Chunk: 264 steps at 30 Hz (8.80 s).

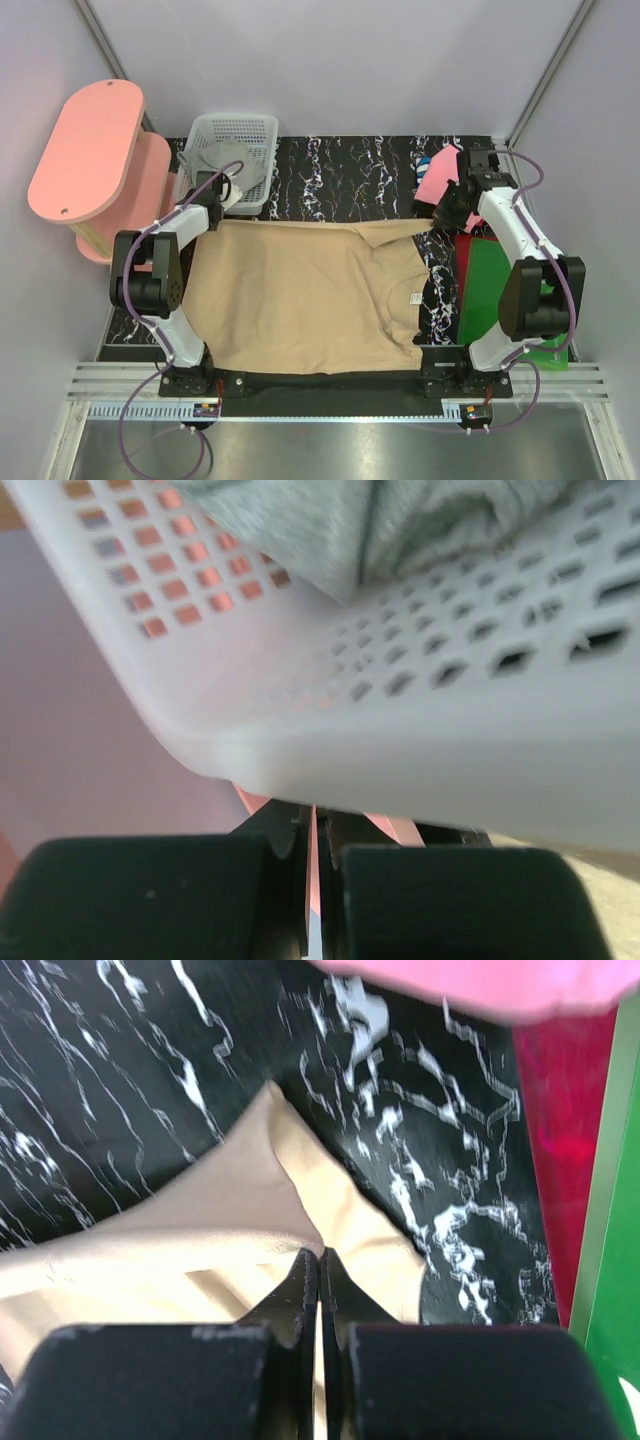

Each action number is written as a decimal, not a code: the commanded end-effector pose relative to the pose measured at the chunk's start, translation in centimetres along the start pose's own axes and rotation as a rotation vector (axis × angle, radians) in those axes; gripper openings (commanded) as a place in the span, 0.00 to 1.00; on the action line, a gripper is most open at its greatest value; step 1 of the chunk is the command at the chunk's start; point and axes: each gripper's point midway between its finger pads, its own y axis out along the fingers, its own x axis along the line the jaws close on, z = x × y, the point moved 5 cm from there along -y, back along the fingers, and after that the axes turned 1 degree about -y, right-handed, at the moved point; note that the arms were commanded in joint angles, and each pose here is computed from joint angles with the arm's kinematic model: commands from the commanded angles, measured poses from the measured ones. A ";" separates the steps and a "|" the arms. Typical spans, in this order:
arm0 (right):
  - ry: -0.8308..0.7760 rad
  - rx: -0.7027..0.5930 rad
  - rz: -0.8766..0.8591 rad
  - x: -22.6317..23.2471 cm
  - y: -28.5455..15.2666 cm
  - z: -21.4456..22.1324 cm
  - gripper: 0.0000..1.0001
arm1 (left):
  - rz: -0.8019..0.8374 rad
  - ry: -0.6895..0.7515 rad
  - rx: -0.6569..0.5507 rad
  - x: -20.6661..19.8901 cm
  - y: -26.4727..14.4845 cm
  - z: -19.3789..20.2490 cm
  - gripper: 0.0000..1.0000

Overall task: Fold and stack the t-shirts
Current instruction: Fold the flattened tshirt in 1/3 of the way, then grap the side of the flattened tshirt closest away from the robot with both arms

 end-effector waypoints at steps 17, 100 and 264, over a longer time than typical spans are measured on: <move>0.013 -0.002 -0.016 -2.7 -2.8 6.6 0.00 | 0.034 0.005 -0.005 -3.7 -2.7 5.5 0.00; 0.093 0.194 0.164 -2.3 10.8 0.7 0.50 | 0.215 -0.028 -0.005 -8.1 -1.8 2.8 0.42; -0.125 0.217 0.268 -4.1 -3.1 28.3 0.69 | 0.706 -0.256 0.218 -10.8 -8.4 22.7 0.00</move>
